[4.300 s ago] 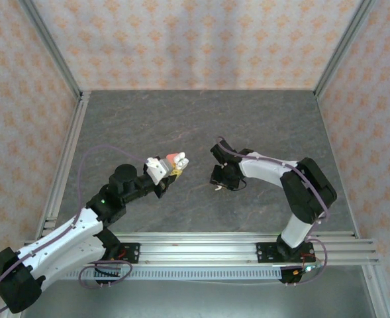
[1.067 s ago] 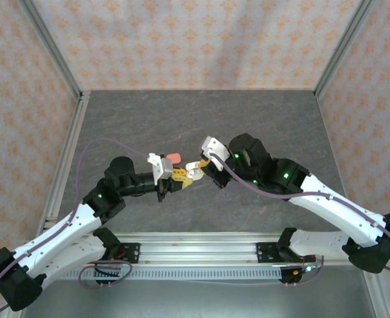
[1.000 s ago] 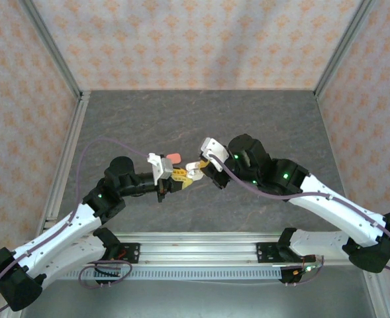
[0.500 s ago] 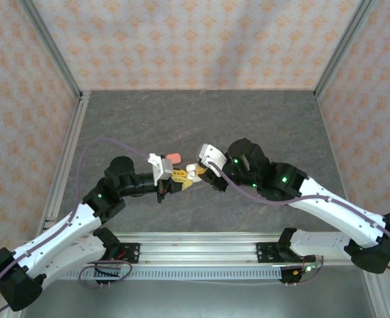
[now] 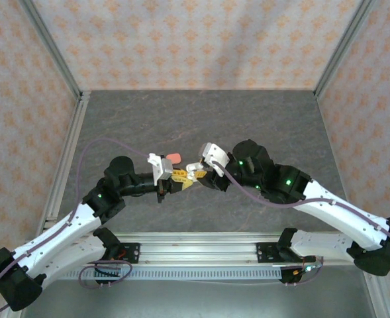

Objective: Insert wireless bluetooth earbuds into charging case

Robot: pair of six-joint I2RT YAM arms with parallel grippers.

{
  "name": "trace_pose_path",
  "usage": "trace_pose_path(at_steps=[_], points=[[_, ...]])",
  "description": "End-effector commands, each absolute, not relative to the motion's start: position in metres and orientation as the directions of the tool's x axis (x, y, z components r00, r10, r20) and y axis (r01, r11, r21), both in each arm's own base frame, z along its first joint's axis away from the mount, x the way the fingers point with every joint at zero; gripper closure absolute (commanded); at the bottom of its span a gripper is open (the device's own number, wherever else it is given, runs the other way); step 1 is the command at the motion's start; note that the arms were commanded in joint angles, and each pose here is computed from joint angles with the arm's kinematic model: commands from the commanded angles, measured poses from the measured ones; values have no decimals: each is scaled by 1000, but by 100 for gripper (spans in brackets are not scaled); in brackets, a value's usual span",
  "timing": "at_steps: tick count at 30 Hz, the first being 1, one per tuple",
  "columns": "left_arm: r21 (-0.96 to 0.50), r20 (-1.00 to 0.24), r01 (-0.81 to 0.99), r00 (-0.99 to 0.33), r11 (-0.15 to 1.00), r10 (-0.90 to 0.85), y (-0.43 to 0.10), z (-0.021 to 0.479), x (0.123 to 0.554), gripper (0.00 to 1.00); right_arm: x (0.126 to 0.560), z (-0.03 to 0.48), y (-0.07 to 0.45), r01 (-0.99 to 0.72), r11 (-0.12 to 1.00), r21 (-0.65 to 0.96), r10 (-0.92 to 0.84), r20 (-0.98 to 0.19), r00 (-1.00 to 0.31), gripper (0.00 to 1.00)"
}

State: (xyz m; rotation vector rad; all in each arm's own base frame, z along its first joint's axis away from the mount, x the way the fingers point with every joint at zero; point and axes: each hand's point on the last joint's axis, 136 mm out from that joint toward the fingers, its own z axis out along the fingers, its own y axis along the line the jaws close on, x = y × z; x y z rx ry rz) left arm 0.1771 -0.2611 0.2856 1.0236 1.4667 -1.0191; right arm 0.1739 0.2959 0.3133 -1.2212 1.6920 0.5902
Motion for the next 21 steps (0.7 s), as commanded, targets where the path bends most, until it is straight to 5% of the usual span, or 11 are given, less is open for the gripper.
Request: trace_pose_path(at_steps=[1, 21], points=[[-21, -1000, 958, -27, 285, 16, -259, 318, 178, 100, 163, 329, 294, -921, 367, -128, -435, -899, -48, 57], [-23, -1000, 954, -23, 300, -3, -258, 320, 180, 100, 154, 365, 276, -907, 419, -37, -345, -931, -121, 63]])
